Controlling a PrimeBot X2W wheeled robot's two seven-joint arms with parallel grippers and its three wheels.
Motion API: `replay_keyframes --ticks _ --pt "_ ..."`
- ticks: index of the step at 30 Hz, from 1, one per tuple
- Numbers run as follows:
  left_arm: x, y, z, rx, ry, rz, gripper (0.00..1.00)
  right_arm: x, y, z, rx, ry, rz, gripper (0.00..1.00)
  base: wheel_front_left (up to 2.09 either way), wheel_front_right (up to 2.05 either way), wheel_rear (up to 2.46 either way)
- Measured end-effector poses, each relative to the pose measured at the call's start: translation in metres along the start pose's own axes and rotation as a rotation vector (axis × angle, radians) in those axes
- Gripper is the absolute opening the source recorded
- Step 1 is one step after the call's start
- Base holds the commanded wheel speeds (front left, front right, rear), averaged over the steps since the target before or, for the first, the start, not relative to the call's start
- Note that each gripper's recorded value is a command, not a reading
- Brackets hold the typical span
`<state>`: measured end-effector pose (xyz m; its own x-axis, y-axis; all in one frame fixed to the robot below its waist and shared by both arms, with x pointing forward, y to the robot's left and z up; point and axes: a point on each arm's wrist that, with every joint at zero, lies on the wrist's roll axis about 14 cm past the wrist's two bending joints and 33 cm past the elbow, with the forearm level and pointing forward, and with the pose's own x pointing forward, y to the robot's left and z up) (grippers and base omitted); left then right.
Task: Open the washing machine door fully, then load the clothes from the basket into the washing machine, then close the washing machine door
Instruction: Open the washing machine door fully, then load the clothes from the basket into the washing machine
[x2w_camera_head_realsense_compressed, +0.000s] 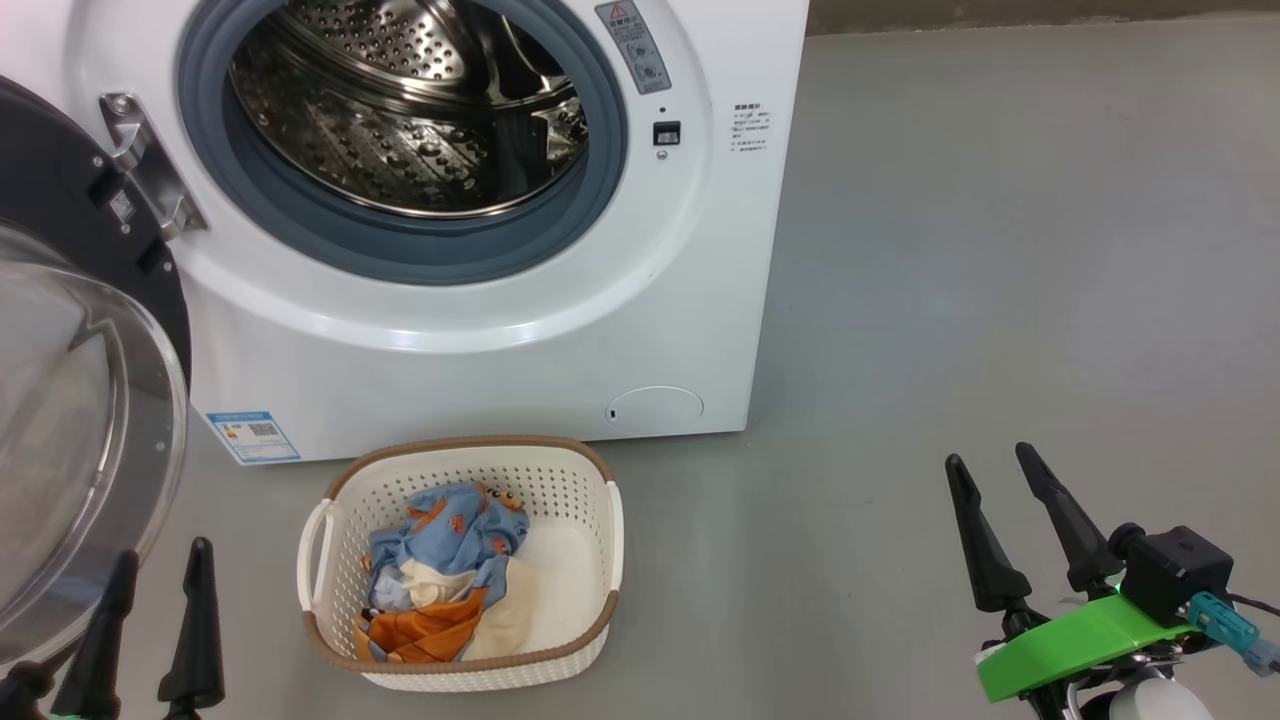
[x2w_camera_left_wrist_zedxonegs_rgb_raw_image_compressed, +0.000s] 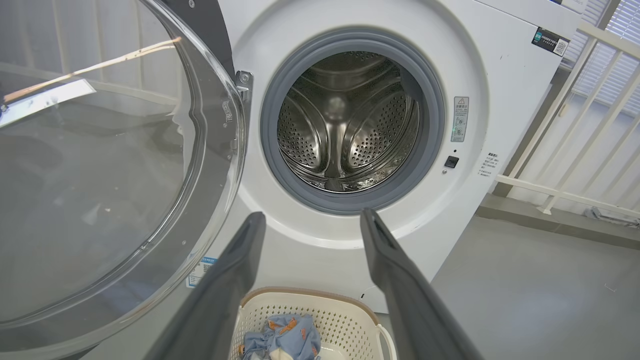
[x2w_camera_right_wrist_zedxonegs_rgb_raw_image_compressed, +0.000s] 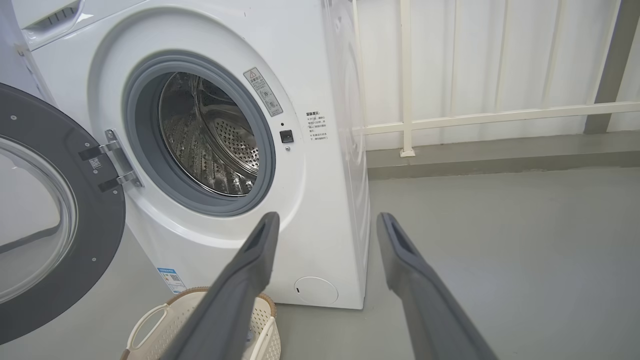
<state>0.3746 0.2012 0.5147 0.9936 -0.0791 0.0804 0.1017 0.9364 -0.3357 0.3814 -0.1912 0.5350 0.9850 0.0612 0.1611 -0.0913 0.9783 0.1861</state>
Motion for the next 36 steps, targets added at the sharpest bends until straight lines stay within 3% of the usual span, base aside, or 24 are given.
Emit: replay_keyframes --ticks 36 --pt "-0.0055 0.0046 -0.0025 0.051 0.004 -0.004 1.0 -0.0017 0.0045 -0.0053 0.007 0.015 0.013 1.0 0.0 0.0 0.0"
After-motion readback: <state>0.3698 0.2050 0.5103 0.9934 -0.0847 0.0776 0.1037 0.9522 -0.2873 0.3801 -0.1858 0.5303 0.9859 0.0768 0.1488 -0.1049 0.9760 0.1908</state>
